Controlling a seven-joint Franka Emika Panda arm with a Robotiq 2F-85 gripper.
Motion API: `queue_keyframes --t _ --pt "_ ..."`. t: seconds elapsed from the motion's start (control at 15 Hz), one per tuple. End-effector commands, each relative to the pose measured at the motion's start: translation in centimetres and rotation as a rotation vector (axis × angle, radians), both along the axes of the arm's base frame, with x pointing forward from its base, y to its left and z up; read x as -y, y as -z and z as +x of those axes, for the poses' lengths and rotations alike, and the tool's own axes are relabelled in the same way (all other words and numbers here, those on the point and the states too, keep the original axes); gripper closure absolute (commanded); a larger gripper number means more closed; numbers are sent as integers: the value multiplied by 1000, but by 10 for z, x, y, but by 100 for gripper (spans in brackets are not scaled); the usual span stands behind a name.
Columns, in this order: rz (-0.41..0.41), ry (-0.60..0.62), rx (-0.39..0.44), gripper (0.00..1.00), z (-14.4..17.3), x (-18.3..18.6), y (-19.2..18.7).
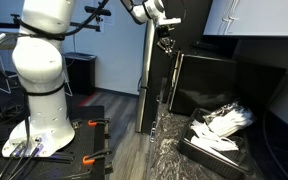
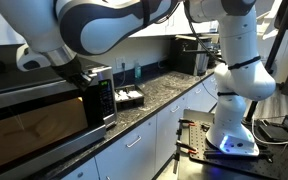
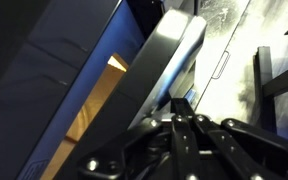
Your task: Close the microwave door
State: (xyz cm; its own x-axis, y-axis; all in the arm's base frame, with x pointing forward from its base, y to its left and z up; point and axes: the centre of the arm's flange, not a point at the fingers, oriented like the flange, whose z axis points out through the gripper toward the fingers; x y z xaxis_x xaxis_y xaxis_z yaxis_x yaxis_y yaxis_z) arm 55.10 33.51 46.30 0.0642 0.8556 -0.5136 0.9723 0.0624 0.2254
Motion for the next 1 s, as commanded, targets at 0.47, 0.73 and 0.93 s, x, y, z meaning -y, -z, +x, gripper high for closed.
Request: queue_keyframes --t 0.47,0.73,0.93 --pt "117 -326 27 100 -51 45 15" --pt "89 -343 -31 100 -87 56 12" --pt "43 -388 -80 100 -100 47 6"
